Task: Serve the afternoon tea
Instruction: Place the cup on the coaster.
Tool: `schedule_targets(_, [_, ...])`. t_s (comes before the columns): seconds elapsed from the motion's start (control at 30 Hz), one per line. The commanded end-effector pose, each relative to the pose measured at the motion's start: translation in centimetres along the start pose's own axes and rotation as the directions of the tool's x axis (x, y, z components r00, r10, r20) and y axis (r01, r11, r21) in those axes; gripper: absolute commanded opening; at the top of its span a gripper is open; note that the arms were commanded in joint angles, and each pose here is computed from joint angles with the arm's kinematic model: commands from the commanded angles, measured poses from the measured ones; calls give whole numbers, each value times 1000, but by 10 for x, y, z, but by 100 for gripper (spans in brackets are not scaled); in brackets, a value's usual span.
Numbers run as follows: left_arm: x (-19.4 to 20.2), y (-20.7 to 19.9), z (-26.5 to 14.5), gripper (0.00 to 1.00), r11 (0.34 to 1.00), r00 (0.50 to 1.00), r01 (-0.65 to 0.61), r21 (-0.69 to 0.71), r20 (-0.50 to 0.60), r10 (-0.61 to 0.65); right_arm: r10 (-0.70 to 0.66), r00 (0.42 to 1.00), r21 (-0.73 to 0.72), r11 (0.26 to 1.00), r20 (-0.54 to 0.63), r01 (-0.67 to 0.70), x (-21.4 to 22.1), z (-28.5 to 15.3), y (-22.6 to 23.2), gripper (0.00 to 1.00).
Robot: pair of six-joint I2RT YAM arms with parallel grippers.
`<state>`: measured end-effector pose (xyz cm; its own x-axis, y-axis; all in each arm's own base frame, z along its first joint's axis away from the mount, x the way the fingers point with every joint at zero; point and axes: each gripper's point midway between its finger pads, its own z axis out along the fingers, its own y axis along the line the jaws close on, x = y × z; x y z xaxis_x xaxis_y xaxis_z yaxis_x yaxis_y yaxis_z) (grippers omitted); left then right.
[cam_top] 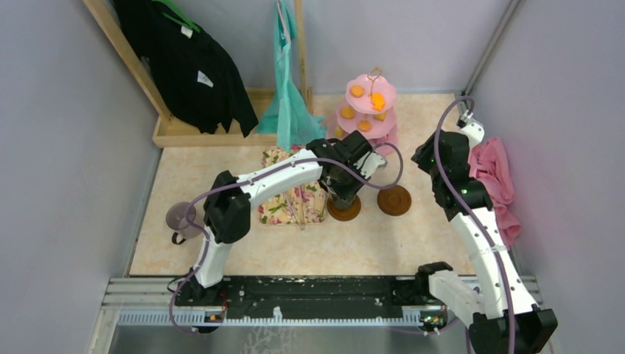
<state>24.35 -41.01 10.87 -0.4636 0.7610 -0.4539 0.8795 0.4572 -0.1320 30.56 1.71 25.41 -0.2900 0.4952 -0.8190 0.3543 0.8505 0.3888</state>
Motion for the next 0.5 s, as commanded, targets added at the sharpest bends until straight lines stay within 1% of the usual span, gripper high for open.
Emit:
schedule_targets(0.0, [-21,-5,-10,0,999,998,-34,10,57,33,18,999,-41,999,51,-16,-15,1,9,39])
schedule_targets(0.47, [-19,-7,3,0,999,999,-44,-23,19,44,23,999,-54,998,40,-21,-11,5,7,39])
